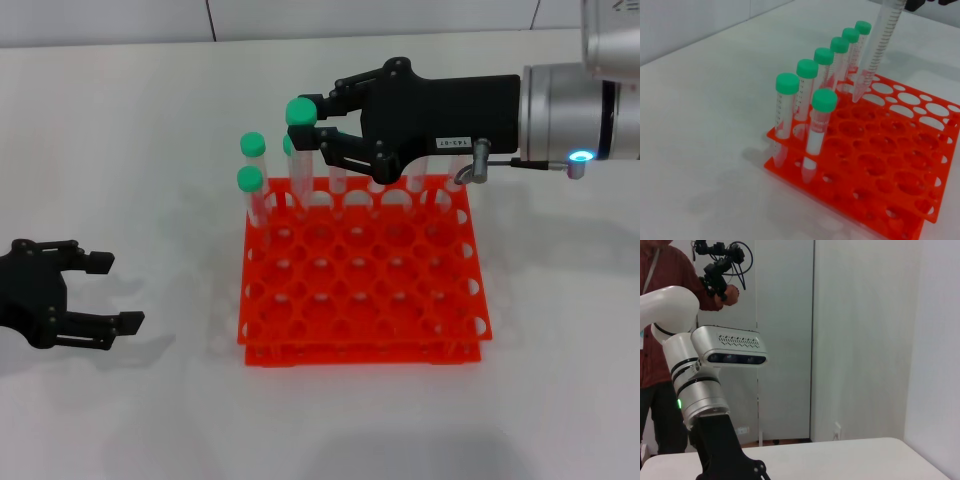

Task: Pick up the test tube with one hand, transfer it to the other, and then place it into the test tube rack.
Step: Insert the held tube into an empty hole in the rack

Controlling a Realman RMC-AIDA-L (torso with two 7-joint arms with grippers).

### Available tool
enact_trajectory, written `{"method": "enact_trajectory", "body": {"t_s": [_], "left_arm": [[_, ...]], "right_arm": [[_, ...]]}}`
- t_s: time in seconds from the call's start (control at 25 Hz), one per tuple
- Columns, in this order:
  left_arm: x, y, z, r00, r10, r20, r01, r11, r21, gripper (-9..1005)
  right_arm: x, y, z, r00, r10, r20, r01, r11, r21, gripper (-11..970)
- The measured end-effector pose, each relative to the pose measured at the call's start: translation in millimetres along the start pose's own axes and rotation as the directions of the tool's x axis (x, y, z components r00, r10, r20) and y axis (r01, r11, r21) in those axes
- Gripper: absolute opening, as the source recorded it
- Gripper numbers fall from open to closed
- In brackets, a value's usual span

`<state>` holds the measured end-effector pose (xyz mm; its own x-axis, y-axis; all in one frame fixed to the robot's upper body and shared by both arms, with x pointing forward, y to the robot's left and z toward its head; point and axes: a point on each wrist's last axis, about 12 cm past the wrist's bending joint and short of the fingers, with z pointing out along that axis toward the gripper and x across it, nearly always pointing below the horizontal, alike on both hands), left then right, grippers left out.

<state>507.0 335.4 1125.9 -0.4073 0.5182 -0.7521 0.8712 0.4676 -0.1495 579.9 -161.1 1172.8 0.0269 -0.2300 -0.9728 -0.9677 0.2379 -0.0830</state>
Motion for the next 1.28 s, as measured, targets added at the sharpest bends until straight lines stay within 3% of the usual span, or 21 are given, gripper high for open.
{"method": "enact_trajectory", "body": {"t_s": [1.28], "left_arm": [[-3.0, -1.4, 8.3, 0.999, 0.033, 0.010, -0.033, 0.999, 0.015, 874]], "right_arm": [[19.2, 2.4, 30.8, 0.998, 0.063, -0.020, -0.062, 0.997, 0.039, 252]]}}
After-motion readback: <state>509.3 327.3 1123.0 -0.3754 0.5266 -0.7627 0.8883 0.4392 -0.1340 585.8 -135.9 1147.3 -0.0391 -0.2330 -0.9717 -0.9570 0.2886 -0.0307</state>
